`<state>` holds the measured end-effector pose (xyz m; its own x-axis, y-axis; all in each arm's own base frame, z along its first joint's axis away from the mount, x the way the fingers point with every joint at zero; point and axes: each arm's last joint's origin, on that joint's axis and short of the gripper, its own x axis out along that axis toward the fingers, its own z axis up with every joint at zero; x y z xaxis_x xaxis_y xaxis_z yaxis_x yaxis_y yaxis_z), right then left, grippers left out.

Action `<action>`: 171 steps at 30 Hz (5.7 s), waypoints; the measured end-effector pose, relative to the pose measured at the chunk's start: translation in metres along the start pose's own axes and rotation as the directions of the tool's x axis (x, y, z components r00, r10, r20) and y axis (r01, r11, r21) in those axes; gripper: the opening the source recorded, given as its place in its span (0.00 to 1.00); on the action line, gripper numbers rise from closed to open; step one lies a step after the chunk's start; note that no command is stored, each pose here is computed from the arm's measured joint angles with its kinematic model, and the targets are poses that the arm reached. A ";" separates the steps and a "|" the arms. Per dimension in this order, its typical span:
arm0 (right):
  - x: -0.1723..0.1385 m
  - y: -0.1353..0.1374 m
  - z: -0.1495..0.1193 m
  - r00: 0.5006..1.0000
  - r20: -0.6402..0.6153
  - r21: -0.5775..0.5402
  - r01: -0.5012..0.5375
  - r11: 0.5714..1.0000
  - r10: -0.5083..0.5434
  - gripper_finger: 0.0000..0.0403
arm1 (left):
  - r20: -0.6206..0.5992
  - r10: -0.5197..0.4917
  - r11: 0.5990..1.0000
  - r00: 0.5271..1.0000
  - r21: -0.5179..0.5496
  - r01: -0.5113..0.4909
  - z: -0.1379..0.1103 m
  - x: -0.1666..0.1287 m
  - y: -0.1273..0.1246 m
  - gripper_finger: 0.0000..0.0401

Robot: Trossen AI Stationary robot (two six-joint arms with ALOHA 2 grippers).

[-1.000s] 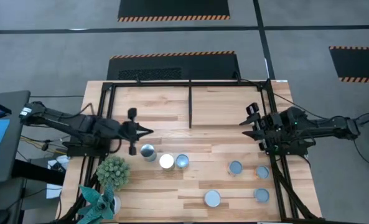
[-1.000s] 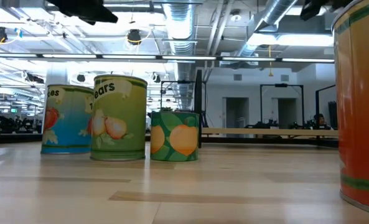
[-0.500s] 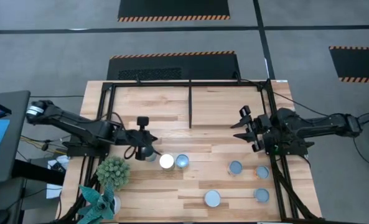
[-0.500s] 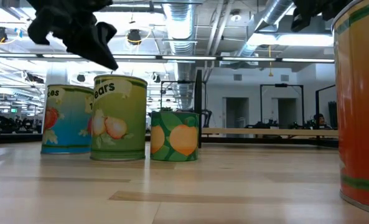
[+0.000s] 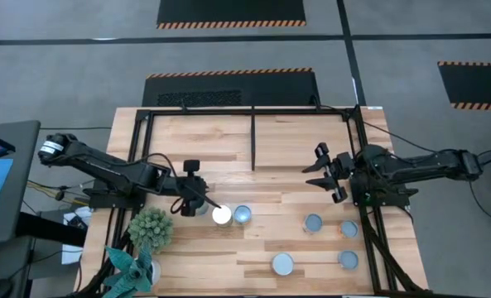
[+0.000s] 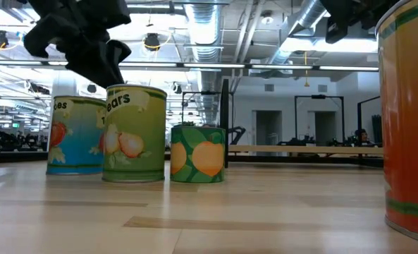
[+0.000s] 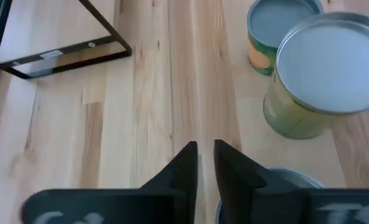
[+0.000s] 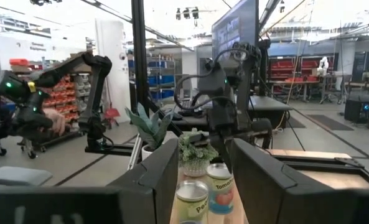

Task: Pick and place cans onto a shelf
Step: Put the canned tomatoes on the shelf

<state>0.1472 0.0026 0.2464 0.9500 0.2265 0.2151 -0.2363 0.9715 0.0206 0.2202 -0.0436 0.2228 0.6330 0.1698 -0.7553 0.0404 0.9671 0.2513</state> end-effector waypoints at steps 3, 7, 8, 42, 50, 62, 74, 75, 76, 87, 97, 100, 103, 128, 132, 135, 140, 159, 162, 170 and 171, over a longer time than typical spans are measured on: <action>0.001 -0.001 -0.002 1.000 -0.014 0.005 0.001 1.000 -0.001 0.43 | -0.034 0.001 1.000 0.999 0.015 -0.001 0.008 -0.012 0.004 0.21; 0.004 -0.001 -0.006 0.999 -0.035 0.013 0.003 1.000 -0.003 0.43 | -0.121 -0.006 1.000 0.993 -0.032 0.002 0.012 -0.025 0.008 0.30; 0.004 -0.002 -0.007 0.999 -0.042 0.019 0.004 1.000 -0.003 0.43 | -0.140 -0.018 0.999 0.990 -0.047 0.012 0.012 -0.027 0.008 0.32; 0.009 -0.003 -0.013 0.997 -0.082 0.049 0.010 0.999 -0.006 0.43 | -0.271 -0.102 0.957 0.957 -0.291 0.020 -0.013 -0.015 0.002 0.37; 0.009 -0.003 -0.013 0.997 -0.082 0.048 0.009 0.999 -0.005 0.43 | -0.289 -0.114 0.943 0.951 -0.334 0.012 -0.015 -0.016 0.001 0.34; 0.009 -0.003 -0.013 0.997 -0.083 0.049 0.009 0.999 -0.005 0.43 | -0.343 -0.155 0.936 0.927 -0.350 0.027 -0.014 -0.003 -0.004 0.33; 0.009 -0.003 -0.013 0.996 -0.084 0.049 0.009 0.999 -0.005 0.43 | -0.336 -0.167 0.933 0.927 -0.357 0.039 -0.014 -0.002 -0.005 0.12; 0.009 -0.003 -0.013 0.996 -0.084 0.049 0.009 0.999 -0.005 0.43 | -0.335 -0.165 0.934 0.927 -0.356 0.038 -0.014 -0.002 -0.005 0.08; 0.009 -0.003 -0.013 0.996 -0.084 0.049 0.009 0.999 -0.005 0.43 | -0.332 -0.168 0.933 0.928 -0.358 0.041 -0.014 -0.002 -0.005 0.04; 0.009 -0.003 -0.012 0.997 -0.073 0.046 0.007 0.999 -0.004 0.43 | -0.175 -0.150 0.942 0.973 -0.325 0.087 0.026 -0.020 0.004 0.00; 0.009 -0.003 -0.008 0.999 -0.032 0.086 0.004 0.996 -0.001 0.43 | -0.080 -0.010 0.966 0.997 -0.257 -0.011 0.053 -0.035 0.029 0.00; 0.009 -0.003 -0.007 1.000 -0.018 0.083 0.001 0.997 0.001 0.43 | -0.057 0.033 0.966 0.998 -0.255 -0.047 0.057 -0.035 0.040 0.00; 0.009 -0.003 -0.005 1.000 0.000 0.078 -0.002 0.997 0.002 0.43 | 0.014 0.055 0.967 0.998 -0.251 -0.050 0.064 -0.033 0.051 0.00; 0.001 0.002 0.008 0.995 0.083 0.148 -0.060 0.987 0.048 0.43 | 0.123 -0.075 0.992 0.990 -0.087 0.086 0.182 0.036 0.102 0.00; -0.002 0.006 0.012 0.983 0.096 0.150 -0.168 0.974 0.155 0.43 | 0.096 -0.105 0.993 0.990 -0.049 0.110 0.204 0.046 0.120 0.00; -0.005 0.009 0.015 0.967 0.106 0.155 -0.245 0.957 0.230 0.43 | 0.079 -0.136 0.989 0.988 -0.048 0.140 0.213 0.052 0.137 0.00; -0.009 0.013 0.017 0.940 0.108 0.136 -0.336 0.932 0.324 0.43 | 0.059 -0.179 0.980 0.982 -0.081 0.184 0.213 0.069 0.170 0.00; -0.010 0.020 0.018 0.922 0.114 0.124 -0.383 0.915 0.370 0.43 | 0.003 -0.201 0.947 0.980 -0.254 0.195 0.174 0.115 0.246 0.00; -0.010 0.020 0.018 0.922 0.114 0.124 -0.382 0.916 0.370 0.43 | -0.001 -0.202 0.943 0.979 -0.268 0.194 0.174 0.115 0.246 0.00; -0.010 0.020 0.018 0.922 0.114 0.124 -0.382 0.916 0.370 0.43 | -0.016 -0.207 0.937 0.978 -0.290 0.194 0.175 0.122 0.235 0.00; -0.010 0.020 0.018 0.922 0.114 0.124 -0.382 0.916 0.370 0.43 | -0.016 -0.211 0.937 0.977 -0.289 0.197 0.176 0.122 0.233 0.00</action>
<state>0.1289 0.0183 0.2626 0.7653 0.5600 0.3173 -0.6051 0.7941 0.0578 0.4427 0.1693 0.2959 0.5974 -0.0349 -0.8012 -0.0609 0.9942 -0.0887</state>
